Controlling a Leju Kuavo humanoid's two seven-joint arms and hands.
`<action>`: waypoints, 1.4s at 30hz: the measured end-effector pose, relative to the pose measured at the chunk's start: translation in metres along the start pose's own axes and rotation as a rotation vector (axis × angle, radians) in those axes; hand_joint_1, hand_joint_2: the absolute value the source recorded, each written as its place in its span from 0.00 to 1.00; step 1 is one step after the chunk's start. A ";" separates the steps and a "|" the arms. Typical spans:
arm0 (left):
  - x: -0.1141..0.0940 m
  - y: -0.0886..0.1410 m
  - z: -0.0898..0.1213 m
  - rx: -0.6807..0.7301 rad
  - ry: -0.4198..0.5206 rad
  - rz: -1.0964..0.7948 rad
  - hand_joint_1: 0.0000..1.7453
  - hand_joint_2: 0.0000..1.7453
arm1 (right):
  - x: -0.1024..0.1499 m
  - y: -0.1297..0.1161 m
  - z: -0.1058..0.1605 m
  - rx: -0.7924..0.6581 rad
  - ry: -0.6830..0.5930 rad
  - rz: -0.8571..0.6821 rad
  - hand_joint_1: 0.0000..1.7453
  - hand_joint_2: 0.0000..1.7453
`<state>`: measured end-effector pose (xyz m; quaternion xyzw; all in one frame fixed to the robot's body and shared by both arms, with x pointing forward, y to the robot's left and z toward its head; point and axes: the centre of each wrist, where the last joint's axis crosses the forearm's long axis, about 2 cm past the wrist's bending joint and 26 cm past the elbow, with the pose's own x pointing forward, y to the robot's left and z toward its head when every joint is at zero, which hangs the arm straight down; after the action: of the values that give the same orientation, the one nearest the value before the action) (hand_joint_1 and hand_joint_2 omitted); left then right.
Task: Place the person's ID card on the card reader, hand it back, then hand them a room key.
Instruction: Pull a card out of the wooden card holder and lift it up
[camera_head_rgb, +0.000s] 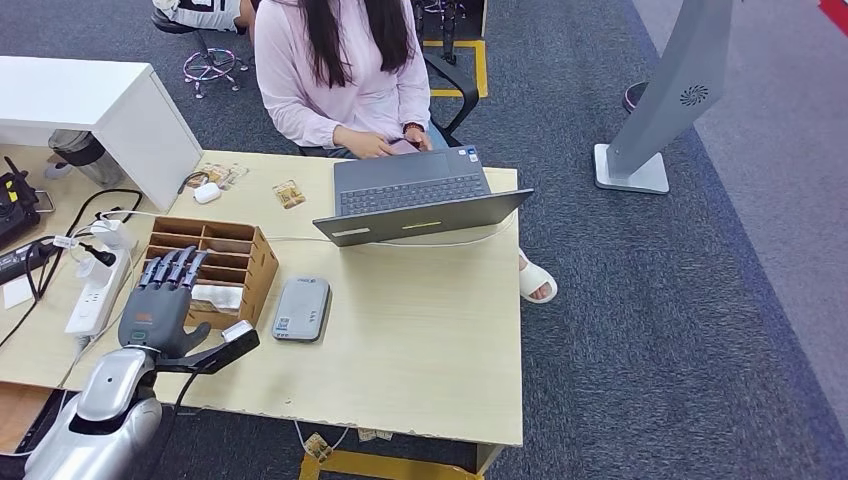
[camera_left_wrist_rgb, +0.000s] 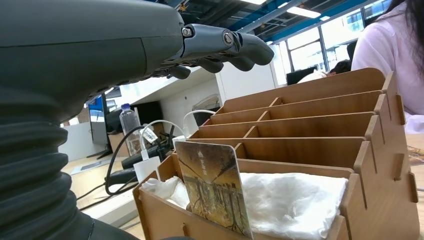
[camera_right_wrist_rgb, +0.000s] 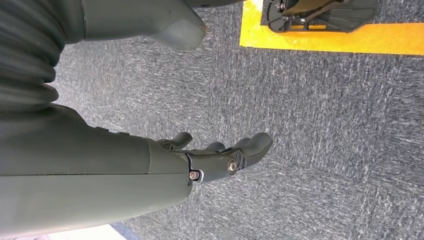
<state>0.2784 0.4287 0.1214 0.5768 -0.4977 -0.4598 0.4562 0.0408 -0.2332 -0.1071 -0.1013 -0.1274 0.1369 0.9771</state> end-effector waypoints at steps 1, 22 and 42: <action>0.000 0.000 0.000 -0.002 0.002 0.000 0.00 1.00 | 0.000 0.000 0.000 0.000 0.000 0.000 0.00 1.00; -0.005 -0.009 0.001 -0.013 -0.007 0.031 1.00 1.00 | 0.001 0.000 0.000 0.001 -0.009 0.008 0.00 1.00; -0.003 -0.006 -0.001 -0.004 -0.034 0.077 1.00 1.00 | 0.001 -0.001 -0.001 -0.001 -0.007 -0.004 0.00 1.00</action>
<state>0.2805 0.4324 0.1156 0.5483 -0.5266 -0.4526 0.4661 0.0423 -0.2341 -0.1070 -0.1008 -0.1311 0.1351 0.9769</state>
